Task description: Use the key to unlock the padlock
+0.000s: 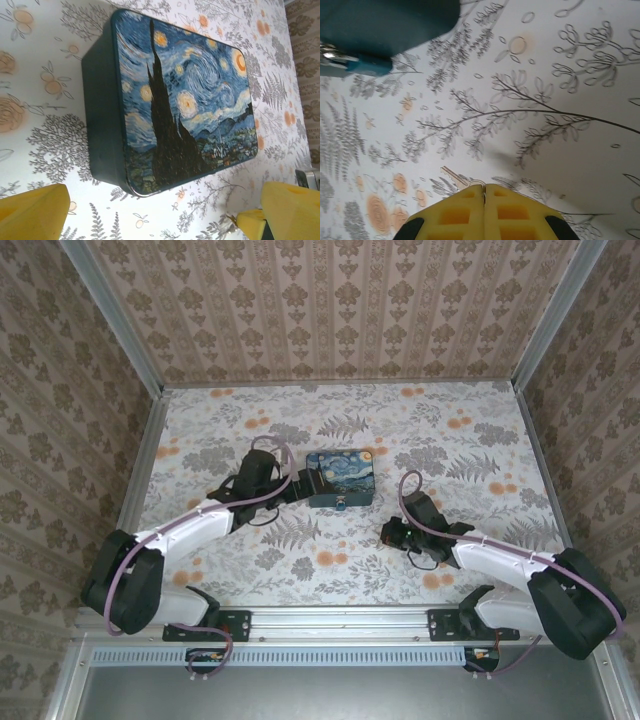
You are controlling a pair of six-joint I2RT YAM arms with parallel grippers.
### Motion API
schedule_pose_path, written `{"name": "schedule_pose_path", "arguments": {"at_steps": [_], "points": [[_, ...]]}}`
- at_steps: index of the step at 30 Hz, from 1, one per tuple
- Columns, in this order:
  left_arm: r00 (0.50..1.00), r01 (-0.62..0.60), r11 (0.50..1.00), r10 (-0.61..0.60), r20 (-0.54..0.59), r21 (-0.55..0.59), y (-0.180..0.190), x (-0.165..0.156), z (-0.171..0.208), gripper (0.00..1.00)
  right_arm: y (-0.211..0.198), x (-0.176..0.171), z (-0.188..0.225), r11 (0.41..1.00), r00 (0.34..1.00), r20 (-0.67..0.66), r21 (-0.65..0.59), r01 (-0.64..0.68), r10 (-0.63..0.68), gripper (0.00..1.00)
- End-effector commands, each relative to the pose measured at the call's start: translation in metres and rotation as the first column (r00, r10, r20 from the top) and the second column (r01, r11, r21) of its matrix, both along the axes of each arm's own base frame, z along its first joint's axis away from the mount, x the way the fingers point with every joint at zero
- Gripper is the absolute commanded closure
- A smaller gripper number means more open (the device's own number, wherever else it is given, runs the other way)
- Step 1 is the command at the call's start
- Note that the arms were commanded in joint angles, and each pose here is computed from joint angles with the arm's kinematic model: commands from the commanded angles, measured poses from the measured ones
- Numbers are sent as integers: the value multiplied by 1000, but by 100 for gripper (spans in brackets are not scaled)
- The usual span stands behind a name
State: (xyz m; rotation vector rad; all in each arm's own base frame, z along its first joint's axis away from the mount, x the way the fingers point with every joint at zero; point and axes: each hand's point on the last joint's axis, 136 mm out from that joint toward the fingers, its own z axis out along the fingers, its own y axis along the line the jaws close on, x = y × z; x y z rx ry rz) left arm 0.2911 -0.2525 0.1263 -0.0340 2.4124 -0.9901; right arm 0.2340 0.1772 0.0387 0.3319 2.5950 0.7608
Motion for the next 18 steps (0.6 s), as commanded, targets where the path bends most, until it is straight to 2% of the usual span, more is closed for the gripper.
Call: {"name": "schedule_pose_path", "arguments": {"at_steps": [1, 10, 18], "points": [[1000, 26, 996, -27, -12, -86, -14, -6, 7, 0, 15, 12, 26, 993, 999, 48, 118, 17, -23, 100], [995, 69, 958, -88, -52, -280, -48, -4, 20, 4, 43, 45, 79, 971, 986, 149, 237, 38, -75, 100], [989, 116, 940, -139, -48, -322, -72, 0, 30, 18, 73, 66, 111, 967, 975, 212, 256, 4, -60, 100]]}}
